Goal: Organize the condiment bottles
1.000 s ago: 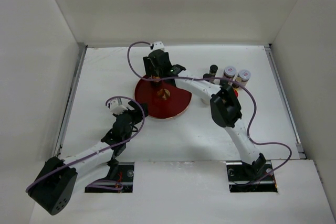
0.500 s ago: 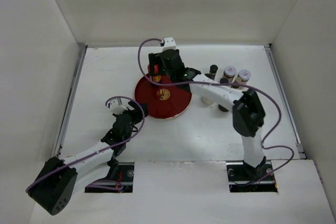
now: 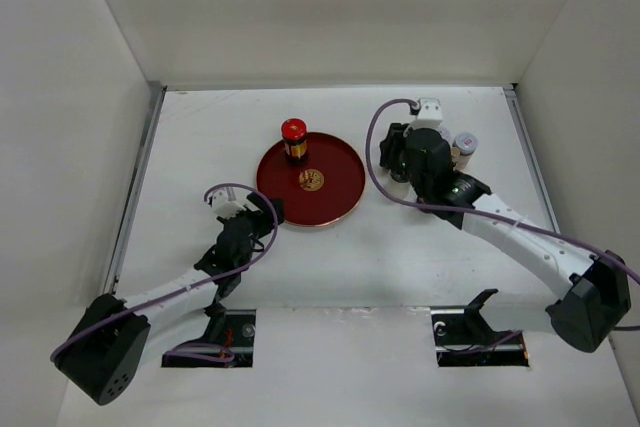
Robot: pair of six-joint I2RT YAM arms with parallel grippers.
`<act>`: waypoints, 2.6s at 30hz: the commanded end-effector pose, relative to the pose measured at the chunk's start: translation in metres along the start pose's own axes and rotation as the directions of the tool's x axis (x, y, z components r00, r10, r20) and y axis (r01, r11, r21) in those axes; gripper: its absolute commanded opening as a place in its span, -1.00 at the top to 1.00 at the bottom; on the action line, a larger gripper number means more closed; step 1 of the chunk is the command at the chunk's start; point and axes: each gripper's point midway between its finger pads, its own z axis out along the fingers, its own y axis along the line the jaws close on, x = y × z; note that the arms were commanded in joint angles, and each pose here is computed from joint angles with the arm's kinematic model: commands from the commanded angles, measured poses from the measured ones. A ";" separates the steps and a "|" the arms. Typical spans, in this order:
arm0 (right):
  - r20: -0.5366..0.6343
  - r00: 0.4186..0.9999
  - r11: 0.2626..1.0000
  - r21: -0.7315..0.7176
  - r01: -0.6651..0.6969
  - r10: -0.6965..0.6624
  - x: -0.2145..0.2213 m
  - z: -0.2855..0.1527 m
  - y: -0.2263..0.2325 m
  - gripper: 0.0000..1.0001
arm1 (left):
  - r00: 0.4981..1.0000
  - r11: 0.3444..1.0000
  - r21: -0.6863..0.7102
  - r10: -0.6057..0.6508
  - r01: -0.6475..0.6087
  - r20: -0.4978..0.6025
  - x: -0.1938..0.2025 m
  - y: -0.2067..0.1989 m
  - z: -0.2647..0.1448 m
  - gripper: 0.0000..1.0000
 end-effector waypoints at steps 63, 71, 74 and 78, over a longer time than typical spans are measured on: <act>-0.119 0.987 0.976 0.178 0.127 -0.107 0.010 0.028 -0.045 -0.03 | 0.999 0.998 0.063 -0.032 0.031 0.005 -0.004 -0.017 0.003 -0.44; -0.092 0.986 0.989 0.021 0.144 -0.141 0.003 0.069 0.042 -0.01 | 0.999 0.998 0.058 -0.035 0.034 0.010 -0.005 -0.015 0.004 -0.44; -0.089 0.985 0.989 -0.012 0.145 -0.146 0.005 0.099 0.067 0.00 | 0.999 0.999 0.042 -0.033 0.032 0.011 -0.004 -0.010 0.004 -0.44; -0.089 0.985 0.989 -0.025 0.148 -0.150 0.011 0.137 0.089 -0.01 | 0.999 0.998 0.050 -0.038 0.037 0.021 -0.008 -0.011 0.003 -0.44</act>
